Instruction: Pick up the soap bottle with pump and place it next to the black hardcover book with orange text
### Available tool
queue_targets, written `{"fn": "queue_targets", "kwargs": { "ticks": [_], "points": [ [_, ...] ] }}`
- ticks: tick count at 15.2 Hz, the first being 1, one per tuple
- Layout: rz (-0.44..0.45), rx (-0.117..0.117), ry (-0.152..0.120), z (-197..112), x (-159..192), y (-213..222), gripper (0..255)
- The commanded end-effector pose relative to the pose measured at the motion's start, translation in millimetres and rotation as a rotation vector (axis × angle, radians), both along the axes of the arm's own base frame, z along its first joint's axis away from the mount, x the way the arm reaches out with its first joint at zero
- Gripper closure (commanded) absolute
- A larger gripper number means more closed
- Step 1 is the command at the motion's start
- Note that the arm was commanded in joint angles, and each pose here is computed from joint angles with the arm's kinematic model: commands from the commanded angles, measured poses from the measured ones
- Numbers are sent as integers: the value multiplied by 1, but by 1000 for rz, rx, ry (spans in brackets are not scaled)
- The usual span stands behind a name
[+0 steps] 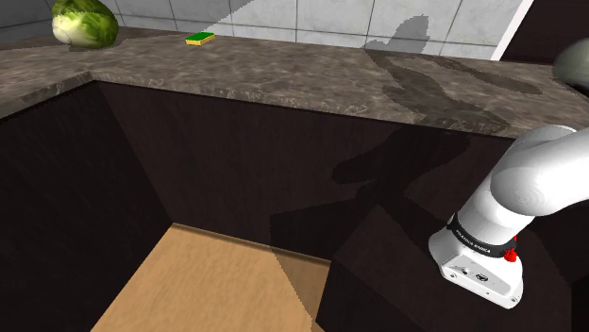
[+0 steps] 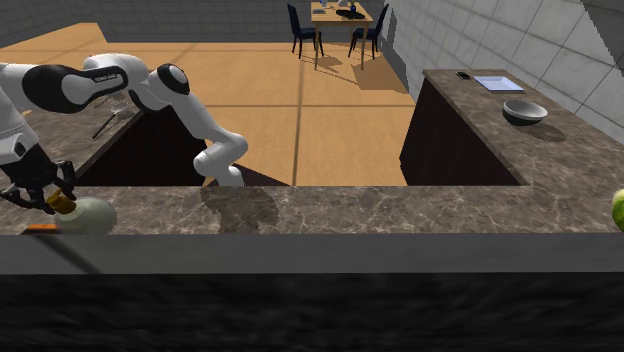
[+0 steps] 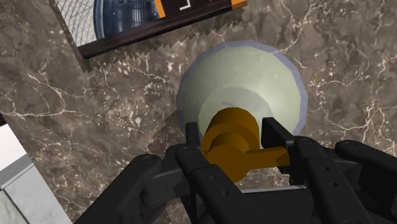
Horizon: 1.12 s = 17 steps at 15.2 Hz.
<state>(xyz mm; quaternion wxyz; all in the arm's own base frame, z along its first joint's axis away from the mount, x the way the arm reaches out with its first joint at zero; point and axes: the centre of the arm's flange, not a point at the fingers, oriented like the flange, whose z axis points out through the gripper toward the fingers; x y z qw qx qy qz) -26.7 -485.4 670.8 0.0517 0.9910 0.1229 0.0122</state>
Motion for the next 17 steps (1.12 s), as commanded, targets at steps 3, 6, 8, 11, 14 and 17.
{"fn": "queue_targets", "kwargs": {
  "ticks": [3, 6, 8, 11, 14, 17],
  "points": [
    [0, -1, 0, -22, 1, 0, 255],
    [0, -1, 0, -39, 1, 0, 255],
    [0, -1, 0, -39, 1, 1, 255],
    [0, -1, 0, -39, 1, 0, 255],
    [0, -1, 0, -39, 1, 0, 255],
    [0, -1, 0, -39, 1, 0, 0]
  ]
}}
